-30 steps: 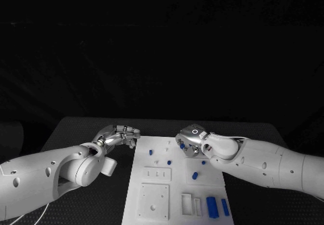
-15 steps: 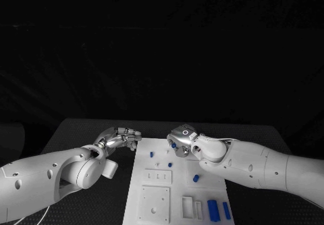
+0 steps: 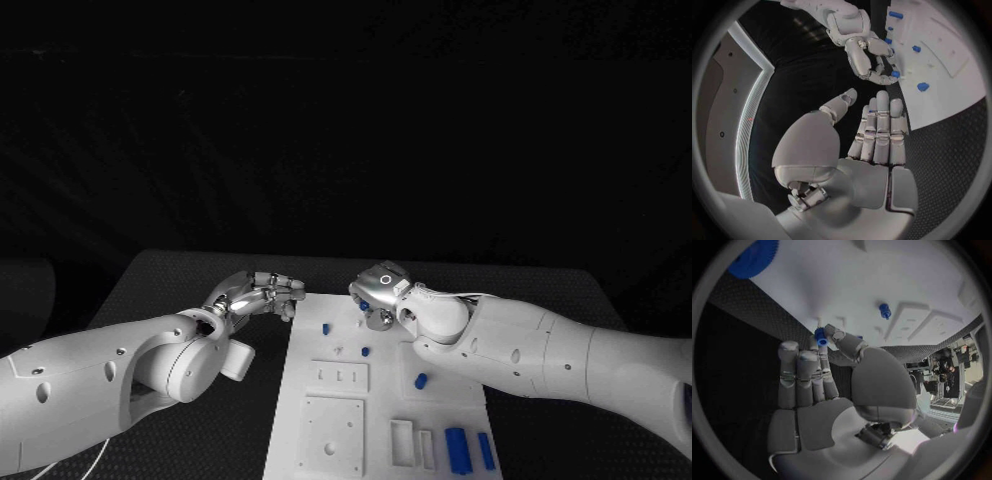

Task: Assemble the parts on the task board

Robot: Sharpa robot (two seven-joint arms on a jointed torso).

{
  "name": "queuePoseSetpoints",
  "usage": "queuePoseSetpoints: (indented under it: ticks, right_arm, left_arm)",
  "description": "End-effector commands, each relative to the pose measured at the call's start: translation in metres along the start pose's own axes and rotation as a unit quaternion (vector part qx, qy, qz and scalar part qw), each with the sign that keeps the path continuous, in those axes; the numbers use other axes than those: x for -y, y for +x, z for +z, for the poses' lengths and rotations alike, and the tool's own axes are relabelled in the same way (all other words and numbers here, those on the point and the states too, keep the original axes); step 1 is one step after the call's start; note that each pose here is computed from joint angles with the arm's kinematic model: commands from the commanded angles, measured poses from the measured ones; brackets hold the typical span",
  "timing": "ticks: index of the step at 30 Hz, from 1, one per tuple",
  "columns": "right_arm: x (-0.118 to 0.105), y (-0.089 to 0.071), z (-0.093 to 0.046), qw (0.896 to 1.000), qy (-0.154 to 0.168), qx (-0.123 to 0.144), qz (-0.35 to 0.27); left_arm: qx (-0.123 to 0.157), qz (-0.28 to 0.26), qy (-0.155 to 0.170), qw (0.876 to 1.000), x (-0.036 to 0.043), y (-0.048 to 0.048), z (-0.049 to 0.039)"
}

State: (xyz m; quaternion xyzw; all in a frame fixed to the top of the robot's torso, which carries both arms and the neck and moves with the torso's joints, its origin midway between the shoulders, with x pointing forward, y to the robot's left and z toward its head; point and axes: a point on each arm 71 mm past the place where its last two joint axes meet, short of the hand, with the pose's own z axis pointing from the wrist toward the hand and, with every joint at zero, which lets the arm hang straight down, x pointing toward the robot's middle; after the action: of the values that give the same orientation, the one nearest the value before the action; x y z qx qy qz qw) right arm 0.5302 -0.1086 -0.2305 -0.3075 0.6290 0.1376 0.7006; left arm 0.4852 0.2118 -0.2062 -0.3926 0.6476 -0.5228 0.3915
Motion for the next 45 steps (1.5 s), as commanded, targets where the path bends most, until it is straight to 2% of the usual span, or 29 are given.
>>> queuePoseSetpoints:
  ticks: [1, 14, 29, 45]
  right_arm:
    - [0.0013, 0.0003, 0.0013, 1.0, 0.004, 0.002, -0.013]
    - [0.0, 0.0013, 0.0041, 1.0, 0.002, -0.004, -0.015]
    - [0.0051, 0.0069, 0.0029, 0.999, 0.005, -0.031, -0.016]
    - [0.0032, 0.0099, 0.003, 0.999, 0.001, -0.041, -0.012]
  left_arm:
    - [-0.01, -0.002, 0.006, 1.0, 0.003, 0.0031, 0.001]
    - [-0.011, -0.001, 0.007, 1.0, 0.0042, 0.0041, 0.0019]
    - [-0.011, -0.001, 0.007, 1.0, 0.0048, 0.0035, 0.0019]
    - [-0.01, -0.001, 0.007, 1.0, 0.0053, 0.0032, 0.0017]
